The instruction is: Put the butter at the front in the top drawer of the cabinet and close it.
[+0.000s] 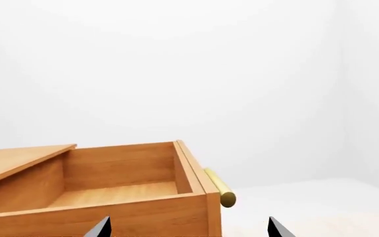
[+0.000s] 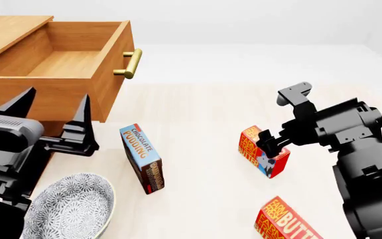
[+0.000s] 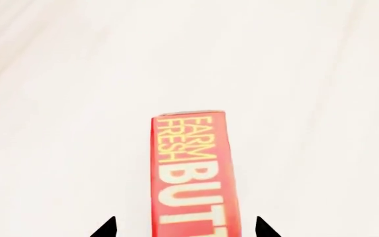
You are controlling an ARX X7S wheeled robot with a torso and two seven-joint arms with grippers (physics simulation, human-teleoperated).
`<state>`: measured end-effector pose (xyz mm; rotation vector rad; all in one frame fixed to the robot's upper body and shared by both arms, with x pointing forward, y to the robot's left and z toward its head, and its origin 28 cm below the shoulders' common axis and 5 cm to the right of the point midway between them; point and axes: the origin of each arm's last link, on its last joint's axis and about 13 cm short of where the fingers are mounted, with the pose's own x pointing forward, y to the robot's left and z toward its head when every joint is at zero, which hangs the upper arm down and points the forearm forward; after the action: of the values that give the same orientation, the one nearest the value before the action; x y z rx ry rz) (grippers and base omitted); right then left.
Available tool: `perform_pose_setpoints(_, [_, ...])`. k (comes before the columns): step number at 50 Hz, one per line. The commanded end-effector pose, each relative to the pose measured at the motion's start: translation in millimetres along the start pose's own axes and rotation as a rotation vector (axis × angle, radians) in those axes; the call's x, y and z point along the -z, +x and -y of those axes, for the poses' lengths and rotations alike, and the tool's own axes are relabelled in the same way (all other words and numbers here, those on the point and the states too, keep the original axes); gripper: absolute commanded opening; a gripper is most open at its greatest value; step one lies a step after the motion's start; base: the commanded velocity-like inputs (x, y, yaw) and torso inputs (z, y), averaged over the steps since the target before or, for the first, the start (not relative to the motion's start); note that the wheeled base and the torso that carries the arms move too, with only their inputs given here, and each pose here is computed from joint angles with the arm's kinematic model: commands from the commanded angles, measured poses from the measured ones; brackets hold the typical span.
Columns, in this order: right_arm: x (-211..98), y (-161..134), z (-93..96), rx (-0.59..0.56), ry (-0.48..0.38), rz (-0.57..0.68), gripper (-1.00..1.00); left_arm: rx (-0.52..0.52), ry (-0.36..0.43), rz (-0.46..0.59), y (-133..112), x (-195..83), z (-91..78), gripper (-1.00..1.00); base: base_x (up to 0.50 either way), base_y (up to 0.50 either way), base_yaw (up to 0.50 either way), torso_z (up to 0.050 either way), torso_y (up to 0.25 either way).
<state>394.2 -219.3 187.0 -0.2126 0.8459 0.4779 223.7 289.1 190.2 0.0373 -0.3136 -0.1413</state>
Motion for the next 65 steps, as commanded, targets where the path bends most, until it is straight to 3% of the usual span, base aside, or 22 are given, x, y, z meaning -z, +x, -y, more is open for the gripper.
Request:
perform_pose_setpoints(1, [11,2,-0.7,-0.002,0.015,-0.017,1.00,0.006,-0.006,-0.001,-1,1,0.8,1.00,0.00,0.00,0.00,0.000,0.000])
perform_pose_setpoints(21, [30,7,3.1,0.019,0.060,-0.046,1.00,0.016,-0.009,-0.010,-1,4,2.8,1.00,0.00,0.00,0.00,0.000,0.000])
perform_pose_setpoints(42, [29,8,6.6,0.049,0.076,-0.072,1.00,0.014,-0.009,-0.020,0,5,3.7,1.00,0.00,0.00,0.00,0.000,0.000])
perform_pose_setpoints(65, [35,19,-1.4,-0.007,0.065,-0.113,1.00,0.017,-0.012,-0.032,2,11,3.6,1.00,0.00,0.00,0.00,0.000,0.000])
